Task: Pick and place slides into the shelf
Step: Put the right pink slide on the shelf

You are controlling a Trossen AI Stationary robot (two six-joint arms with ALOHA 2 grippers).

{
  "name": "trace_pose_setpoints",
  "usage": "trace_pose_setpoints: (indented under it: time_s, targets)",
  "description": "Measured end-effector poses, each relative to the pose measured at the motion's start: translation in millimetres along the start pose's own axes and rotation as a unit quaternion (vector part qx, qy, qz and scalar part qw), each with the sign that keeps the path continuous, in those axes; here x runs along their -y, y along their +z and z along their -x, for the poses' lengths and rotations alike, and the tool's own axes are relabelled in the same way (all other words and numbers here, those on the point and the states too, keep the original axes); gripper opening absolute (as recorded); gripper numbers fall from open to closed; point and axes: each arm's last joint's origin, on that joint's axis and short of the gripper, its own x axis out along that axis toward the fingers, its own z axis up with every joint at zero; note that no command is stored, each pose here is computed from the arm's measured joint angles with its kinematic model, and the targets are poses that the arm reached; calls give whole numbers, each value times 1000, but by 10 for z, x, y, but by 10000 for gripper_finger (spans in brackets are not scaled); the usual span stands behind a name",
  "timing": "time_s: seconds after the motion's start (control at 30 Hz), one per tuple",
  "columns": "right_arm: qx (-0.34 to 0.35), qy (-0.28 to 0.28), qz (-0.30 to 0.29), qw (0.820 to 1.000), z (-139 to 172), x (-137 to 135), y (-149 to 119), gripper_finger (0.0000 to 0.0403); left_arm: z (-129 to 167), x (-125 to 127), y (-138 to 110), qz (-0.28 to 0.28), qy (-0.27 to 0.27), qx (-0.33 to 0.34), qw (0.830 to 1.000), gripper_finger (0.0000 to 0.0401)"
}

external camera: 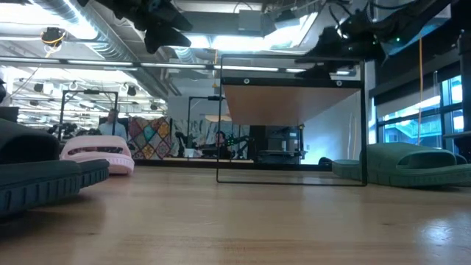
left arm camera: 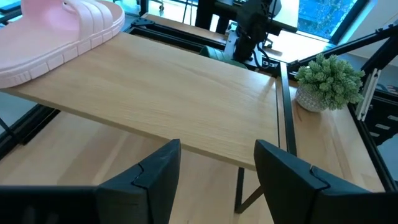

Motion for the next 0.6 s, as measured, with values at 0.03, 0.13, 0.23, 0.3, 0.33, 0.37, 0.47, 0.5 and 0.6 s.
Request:
trace_pose_setpoints:
  time_s: [0.03, 0.13, 0.23, 0.3, 0.33, 0.37, 0.47, 0.5, 0.6]
  targets:
    - [-6, 18, 0, 1000, -47, -58, -10, 283, 0, 0, 0, 0, 0, 0, 1000, 197]
    - [-32, 32, -16, 999, -178, -162, -81, 283, -1, -1, 0, 0, 0, 0, 1000, 197]
    - [-61, 31, -27, 997, -292, -204, -176, 283, -1, -1, 0, 0, 0, 0, 1000, 197]
    - [-76, 41, -20, 996, -355, -245, -225, 283, -1, 0, -1, 0, 0, 0, 1000, 197]
    - [-85, 44, -20, 995, -379, -268, -249, 283, -1, -1, -1, 0, 0, 0, 1000, 197]
    - [-93, 39, -17, 995, -396, -285, -270, 283, -1, -1, -1, 0, 0, 0, 1000, 197]
    - [-115, 3, -13, 993, -438, -333, -320, 283, -1, -1, -1, 0, 0, 0, 1000, 197]
    - [-123, -13, -15, 992, -446, -340, -337, 283, -1, -1, -1, 0, 0, 0, 1000, 197]
    - [-142, -67, -13, 988, -477, -372, -378, 283, -1, -1, -1, 0, 0, -1, 1000, 197]
